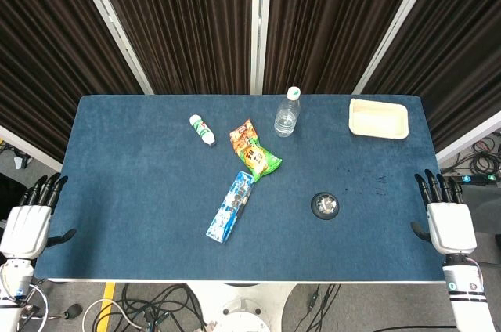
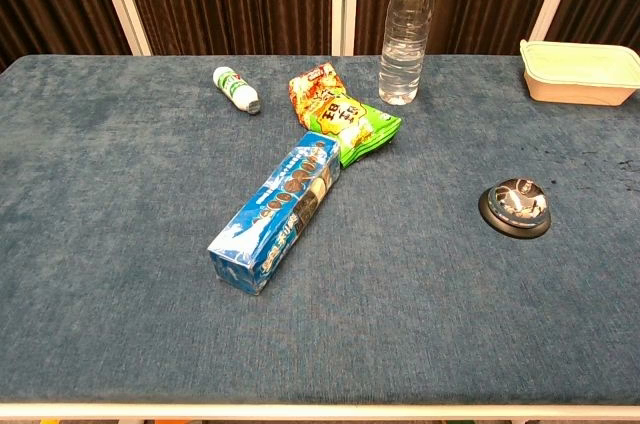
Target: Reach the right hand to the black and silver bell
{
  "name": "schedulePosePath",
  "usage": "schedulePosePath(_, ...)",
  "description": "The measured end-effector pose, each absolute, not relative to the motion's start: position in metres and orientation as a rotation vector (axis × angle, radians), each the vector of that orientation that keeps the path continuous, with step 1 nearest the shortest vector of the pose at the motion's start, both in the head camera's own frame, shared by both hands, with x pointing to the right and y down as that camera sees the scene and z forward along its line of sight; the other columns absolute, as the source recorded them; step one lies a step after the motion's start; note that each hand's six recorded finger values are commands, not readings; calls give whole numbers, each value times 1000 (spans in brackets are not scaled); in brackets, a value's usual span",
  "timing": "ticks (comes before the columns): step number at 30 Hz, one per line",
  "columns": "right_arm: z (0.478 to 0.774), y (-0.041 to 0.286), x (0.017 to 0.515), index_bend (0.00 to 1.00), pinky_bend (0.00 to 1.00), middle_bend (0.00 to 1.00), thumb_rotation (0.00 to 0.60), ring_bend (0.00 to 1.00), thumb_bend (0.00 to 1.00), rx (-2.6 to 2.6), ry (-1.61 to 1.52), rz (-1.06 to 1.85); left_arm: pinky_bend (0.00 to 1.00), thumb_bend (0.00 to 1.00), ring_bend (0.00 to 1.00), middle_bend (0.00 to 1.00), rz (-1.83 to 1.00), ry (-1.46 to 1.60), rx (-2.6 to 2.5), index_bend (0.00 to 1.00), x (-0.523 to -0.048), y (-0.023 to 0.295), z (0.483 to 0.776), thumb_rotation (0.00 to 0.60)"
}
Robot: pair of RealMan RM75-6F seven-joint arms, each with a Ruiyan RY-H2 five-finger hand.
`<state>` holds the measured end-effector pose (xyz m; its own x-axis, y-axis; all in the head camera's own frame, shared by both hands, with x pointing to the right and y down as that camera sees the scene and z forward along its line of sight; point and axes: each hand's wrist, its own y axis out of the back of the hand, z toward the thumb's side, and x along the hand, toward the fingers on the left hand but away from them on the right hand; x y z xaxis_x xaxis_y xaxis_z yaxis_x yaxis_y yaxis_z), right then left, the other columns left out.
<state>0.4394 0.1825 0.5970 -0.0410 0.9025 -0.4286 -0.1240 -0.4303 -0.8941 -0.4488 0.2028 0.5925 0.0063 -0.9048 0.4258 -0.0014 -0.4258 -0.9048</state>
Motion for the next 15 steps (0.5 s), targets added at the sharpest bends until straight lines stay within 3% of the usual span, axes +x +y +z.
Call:
schedulePosePath(4,598,183,437,0,0,0,600,0,144,-1422,-869,1594,170,0,0,28,-1520,966,-1531,56,-452,206,593,600)
schedulePosePath(10,598,179,428,0,1,49,600,0,311,-1430,-880,1563,170,0,0,28,-1515,955,-1525,56,-452,204,592,600)
schedulePosePath(13,599,177,419,0,158,196,600,119,388,-1433,-888,1523,170,0,0,28,-1520,961,-1532,56,-452,204,594,600)
schedulePosePath(14,599,177,415,0,332,334,600,274,458,-1436,-891,1504,170,0,0,28,-1519,960,-1536,57,-451,204,595,600)
schedulePosePath(15,599,176,412,0,440,432,600,378,523,-1439,-893,1489,170,0,0,28,-1520,958,-1538,56,-450,204,597,600)
